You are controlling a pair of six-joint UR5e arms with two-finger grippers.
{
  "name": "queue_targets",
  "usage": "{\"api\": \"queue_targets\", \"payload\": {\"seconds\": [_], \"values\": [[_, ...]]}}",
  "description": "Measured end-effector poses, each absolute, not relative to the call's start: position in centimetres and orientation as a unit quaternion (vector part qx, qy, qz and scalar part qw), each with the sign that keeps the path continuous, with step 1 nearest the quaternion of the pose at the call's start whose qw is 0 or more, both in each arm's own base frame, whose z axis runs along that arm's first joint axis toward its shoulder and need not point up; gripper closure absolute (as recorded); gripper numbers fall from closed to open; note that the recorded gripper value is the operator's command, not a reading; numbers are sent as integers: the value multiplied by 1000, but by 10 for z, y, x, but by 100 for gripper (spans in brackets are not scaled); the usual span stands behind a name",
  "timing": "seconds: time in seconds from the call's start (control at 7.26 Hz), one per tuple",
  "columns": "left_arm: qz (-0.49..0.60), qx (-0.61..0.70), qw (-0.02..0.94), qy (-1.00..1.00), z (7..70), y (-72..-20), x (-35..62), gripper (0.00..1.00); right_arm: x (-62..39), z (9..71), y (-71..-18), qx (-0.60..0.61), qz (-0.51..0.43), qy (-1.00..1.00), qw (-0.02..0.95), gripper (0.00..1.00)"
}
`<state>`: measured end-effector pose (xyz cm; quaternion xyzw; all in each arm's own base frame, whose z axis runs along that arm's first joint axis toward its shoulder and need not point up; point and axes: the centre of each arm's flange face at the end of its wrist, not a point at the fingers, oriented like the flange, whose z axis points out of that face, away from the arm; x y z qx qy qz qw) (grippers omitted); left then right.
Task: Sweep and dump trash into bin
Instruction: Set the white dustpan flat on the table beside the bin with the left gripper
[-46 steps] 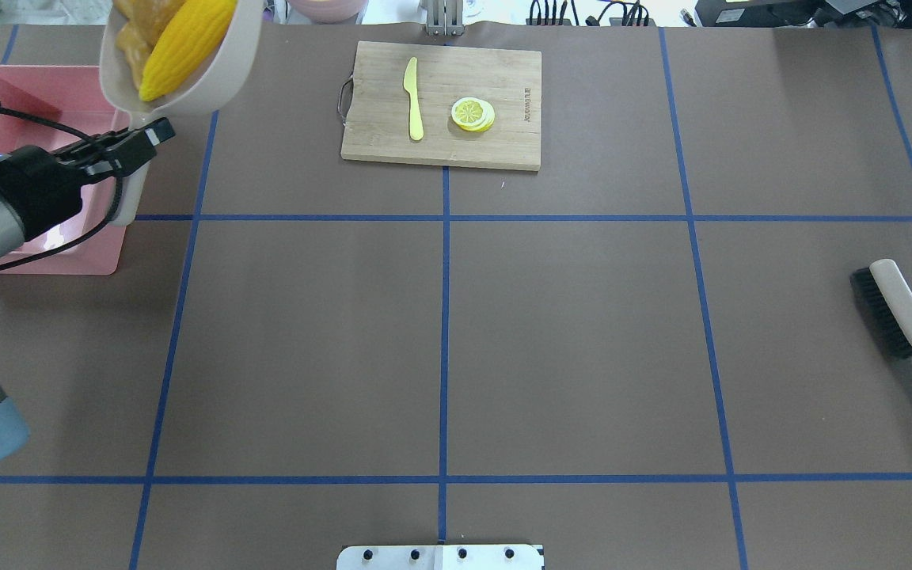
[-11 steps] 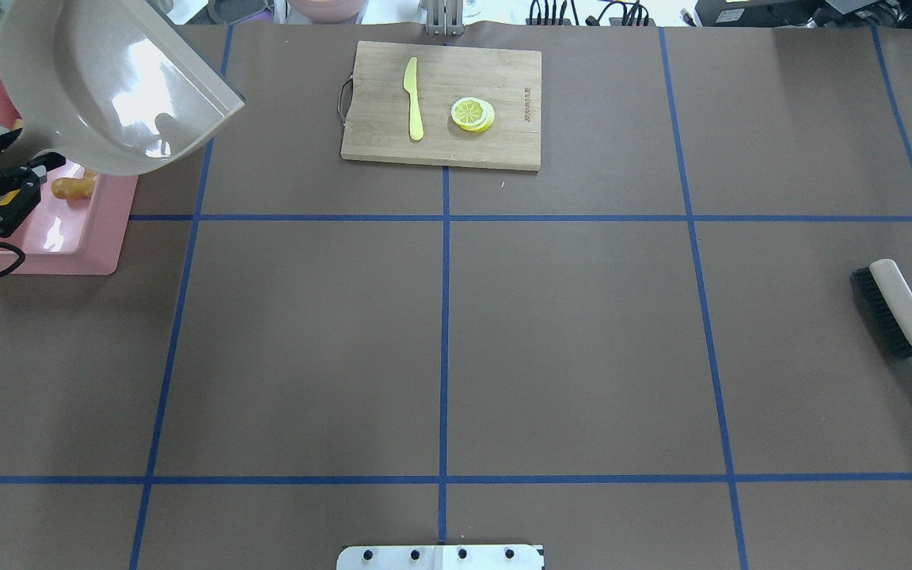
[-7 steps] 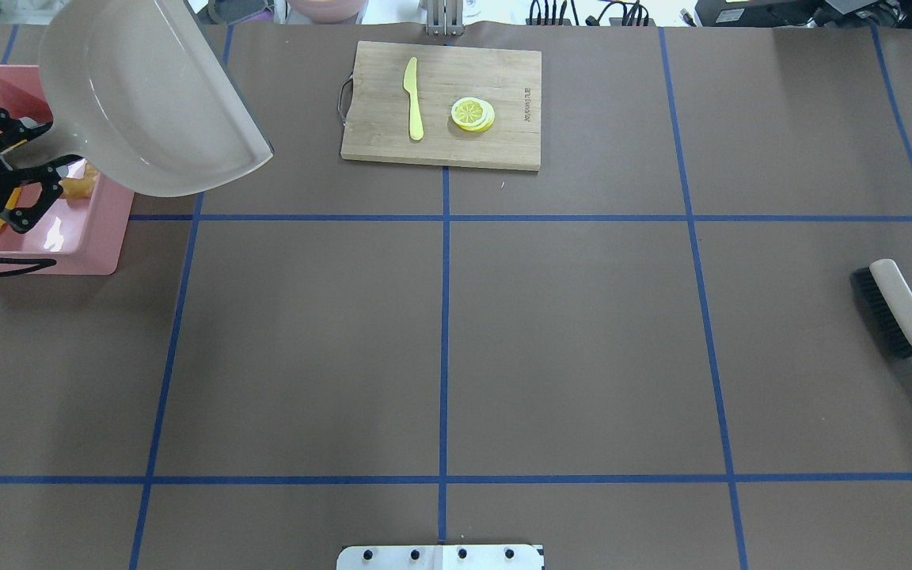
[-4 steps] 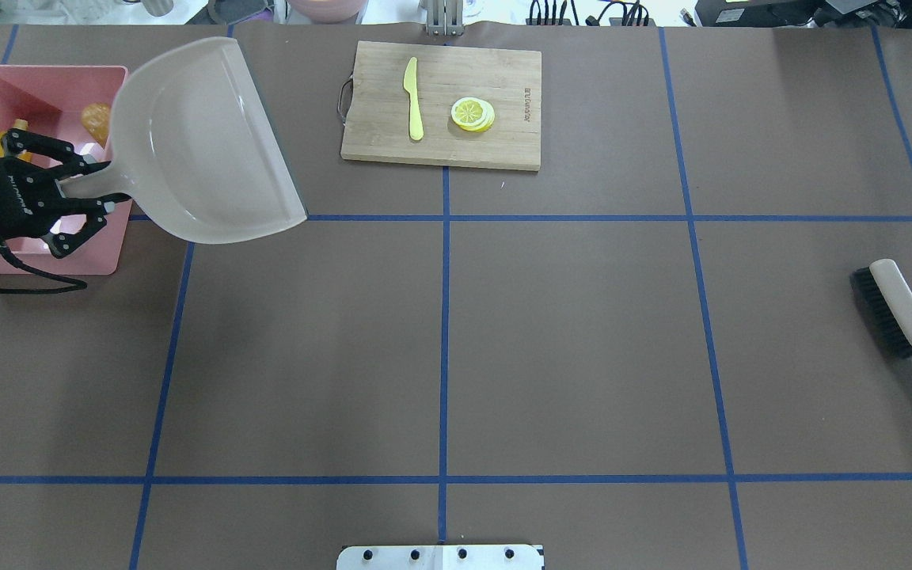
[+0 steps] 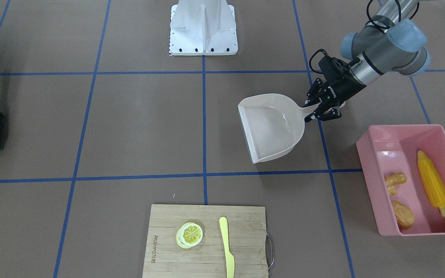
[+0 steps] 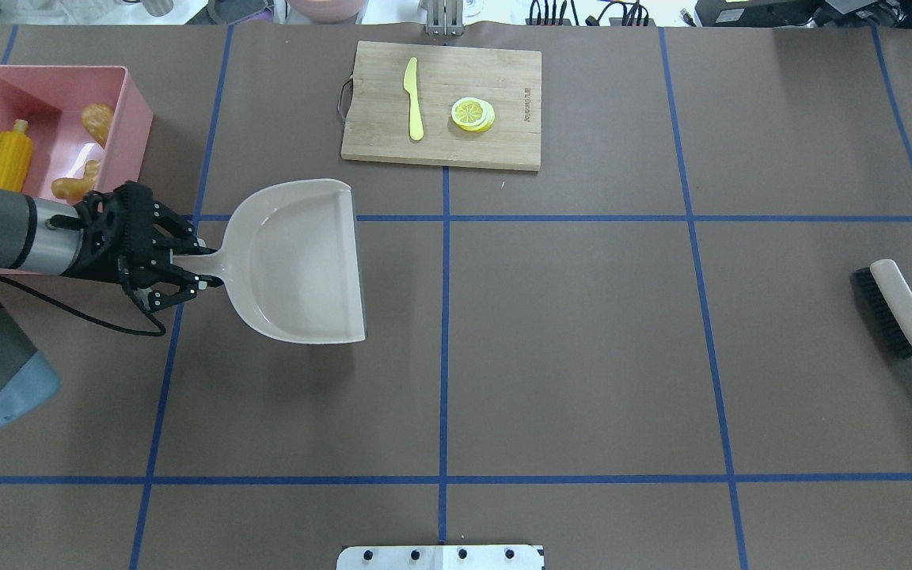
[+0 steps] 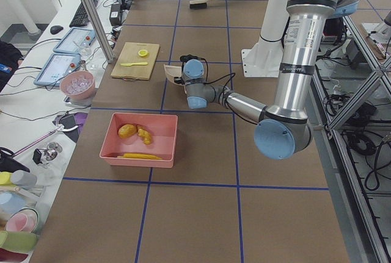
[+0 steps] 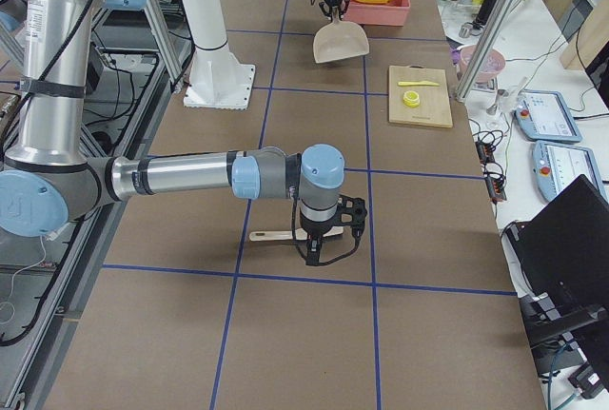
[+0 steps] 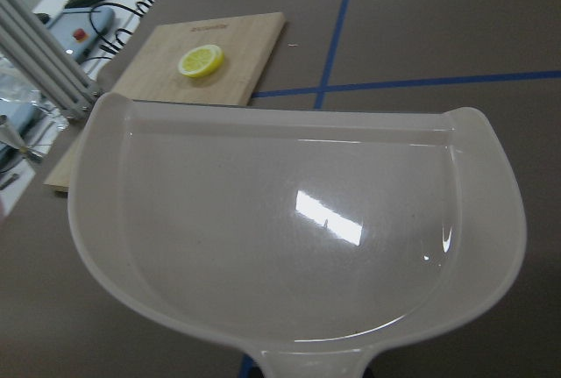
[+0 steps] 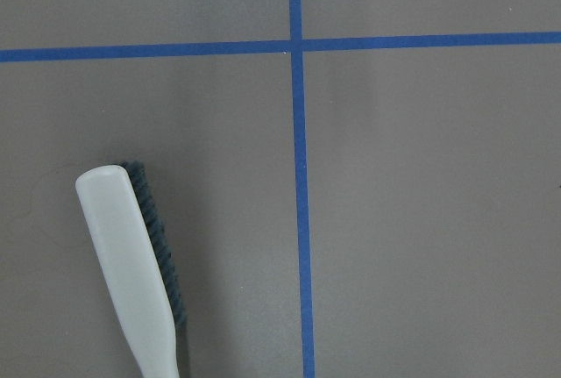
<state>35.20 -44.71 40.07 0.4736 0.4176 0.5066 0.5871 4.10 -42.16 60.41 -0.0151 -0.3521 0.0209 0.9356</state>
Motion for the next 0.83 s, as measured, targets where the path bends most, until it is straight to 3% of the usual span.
{"api": "queue_targets", "payload": {"seconds": [0.83], "values": [[543, 418, 567, 457, 363, -452, 424, 100, 41, 604, -422, -15, 21, -352, 935, 0]]}}
